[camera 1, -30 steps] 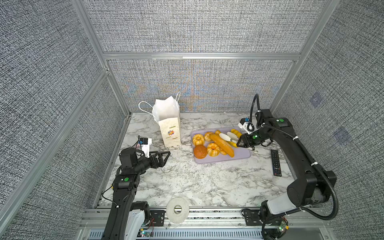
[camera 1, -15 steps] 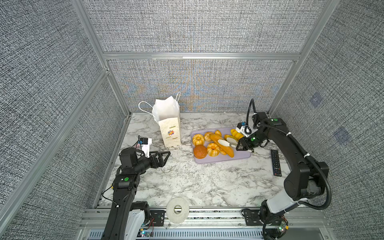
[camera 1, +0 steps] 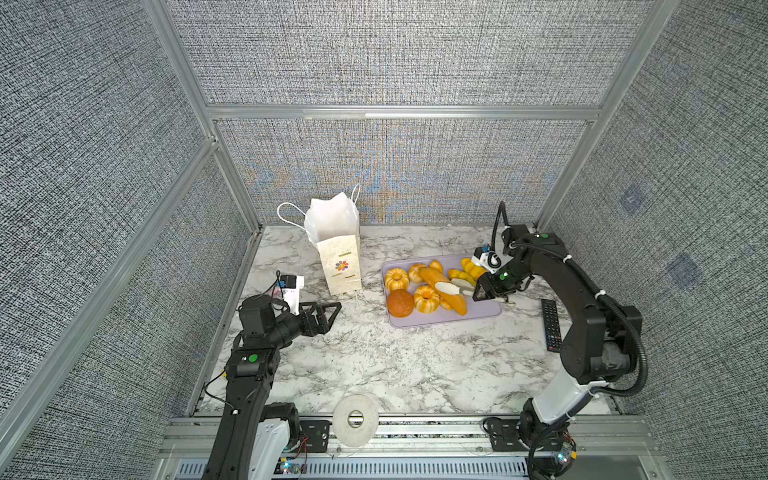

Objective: Take the fake bread out of the paper bag

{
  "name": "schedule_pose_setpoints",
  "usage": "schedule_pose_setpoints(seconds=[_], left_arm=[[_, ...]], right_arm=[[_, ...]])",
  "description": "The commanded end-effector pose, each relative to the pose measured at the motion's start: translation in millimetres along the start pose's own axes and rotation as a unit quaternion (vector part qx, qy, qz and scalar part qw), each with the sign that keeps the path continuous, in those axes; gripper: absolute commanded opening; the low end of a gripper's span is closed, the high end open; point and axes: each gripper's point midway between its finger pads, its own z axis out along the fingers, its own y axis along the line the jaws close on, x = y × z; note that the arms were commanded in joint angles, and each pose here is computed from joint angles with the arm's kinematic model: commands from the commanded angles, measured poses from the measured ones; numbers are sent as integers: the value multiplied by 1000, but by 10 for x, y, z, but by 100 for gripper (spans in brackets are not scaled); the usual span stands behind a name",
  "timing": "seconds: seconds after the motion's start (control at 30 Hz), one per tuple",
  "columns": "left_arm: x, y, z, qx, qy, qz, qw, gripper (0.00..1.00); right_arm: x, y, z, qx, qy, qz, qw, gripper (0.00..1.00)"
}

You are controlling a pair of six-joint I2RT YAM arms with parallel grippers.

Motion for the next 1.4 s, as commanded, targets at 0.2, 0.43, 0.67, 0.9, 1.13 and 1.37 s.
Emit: schedule_pose_setpoints(seconds=[0.2, 0.43, 0.67, 0.9, 1.13, 1.37], left_arm=[[-11, -23, 4, 8, -3, 8, 1000, 99], [-10, -29, 2, 9, -3, 8, 1000, 99], [-9, -29, 3, 10, -3, 8, 1000, 99], [-12, -40, -2, 12, -4, 10, 1000, 99], [-12, -50, -4, 14, -5, 10, 1000, 99], [-16, -52, -6, 14, -6, 11, 1000, 99]], right_arm=[[10, 181, 82, -49, 0, 4, 999, 42], [5, 162, -202, -4, -28, 27, 999, 19], [55, 68, -394, 51, -66, 79, 993, 17], [39, -94, -401, 101, -136, 160, 972, 8], [12, 54, -201, 93, -143, 173, 970, 6], [39, 33, -76, 118, -120, 174, 970, 7]])
